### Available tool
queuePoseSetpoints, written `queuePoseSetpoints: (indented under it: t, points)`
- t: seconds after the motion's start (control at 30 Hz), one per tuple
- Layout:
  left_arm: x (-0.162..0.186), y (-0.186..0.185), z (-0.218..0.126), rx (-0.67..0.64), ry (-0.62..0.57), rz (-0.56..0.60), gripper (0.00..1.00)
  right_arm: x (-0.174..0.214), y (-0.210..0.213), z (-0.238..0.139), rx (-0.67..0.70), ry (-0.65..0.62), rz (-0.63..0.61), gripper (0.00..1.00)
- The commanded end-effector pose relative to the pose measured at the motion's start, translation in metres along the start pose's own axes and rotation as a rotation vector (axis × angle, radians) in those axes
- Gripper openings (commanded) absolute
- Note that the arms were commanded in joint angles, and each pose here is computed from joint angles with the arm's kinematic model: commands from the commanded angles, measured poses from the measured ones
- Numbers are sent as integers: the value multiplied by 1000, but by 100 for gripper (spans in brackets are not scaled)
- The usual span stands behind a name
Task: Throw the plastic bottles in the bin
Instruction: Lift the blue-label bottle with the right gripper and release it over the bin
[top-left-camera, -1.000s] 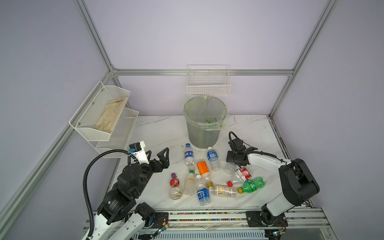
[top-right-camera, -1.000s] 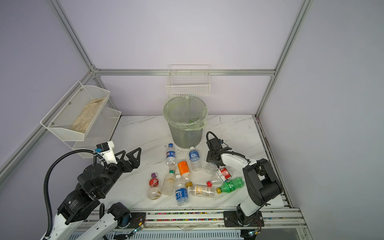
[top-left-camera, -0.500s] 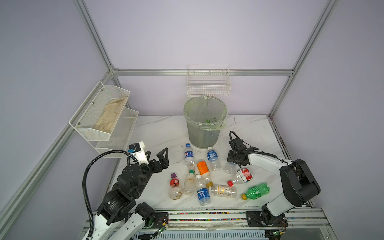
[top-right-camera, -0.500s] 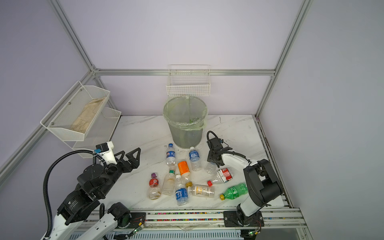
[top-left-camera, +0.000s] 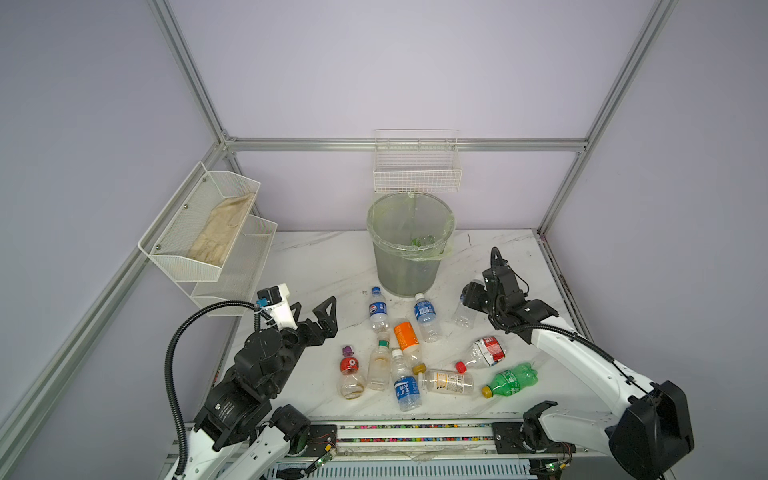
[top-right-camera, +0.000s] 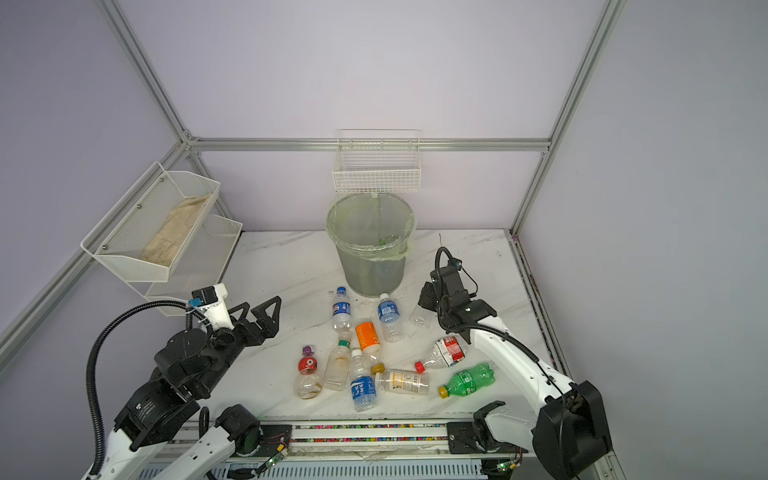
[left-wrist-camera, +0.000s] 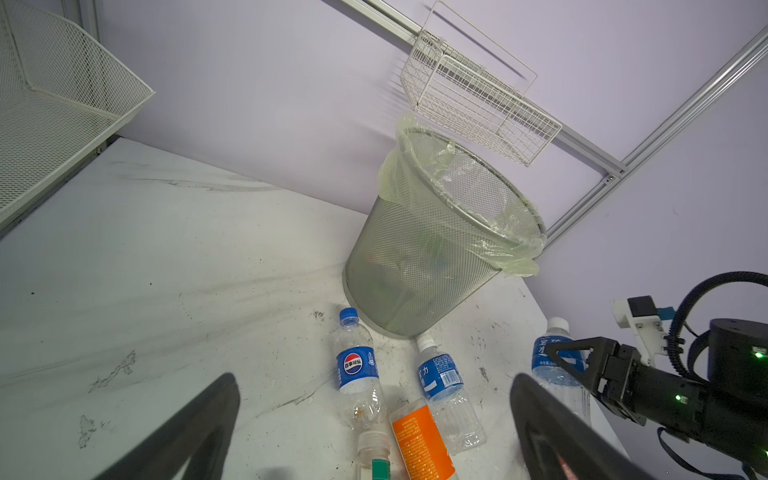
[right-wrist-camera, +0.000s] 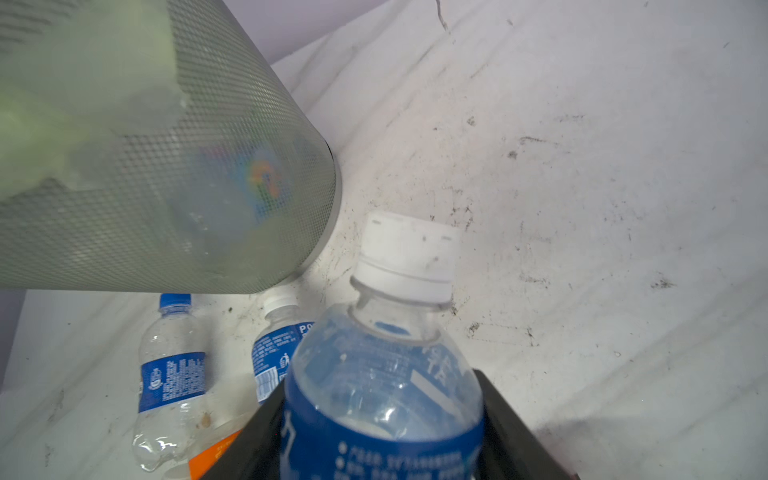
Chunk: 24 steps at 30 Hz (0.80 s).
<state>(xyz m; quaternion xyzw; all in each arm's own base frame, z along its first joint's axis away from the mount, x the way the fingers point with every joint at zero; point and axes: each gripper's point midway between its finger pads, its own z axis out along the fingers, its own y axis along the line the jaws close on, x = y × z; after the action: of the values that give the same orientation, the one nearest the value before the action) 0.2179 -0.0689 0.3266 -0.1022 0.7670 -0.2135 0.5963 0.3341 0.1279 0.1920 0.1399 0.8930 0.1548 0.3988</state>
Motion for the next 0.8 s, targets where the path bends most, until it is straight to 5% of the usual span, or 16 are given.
queuePoseSetpoints:
  t: [0.0,0.2,0.5,0.77]
  points:
    - [10,4,4,-8,11,-9,100,-28,13,-28,-69,-98,11,8]
    - [13,5,5,-10,19,-14,100,-61,26,-85,-198,-263,24,0]
    - [16,5,6,-4,27,-23,100,-97,38,-199,-474,-564,75,0]
    - [14,3,5,4,27,-32,100,-123,53,-259,-628,-715,86,0]
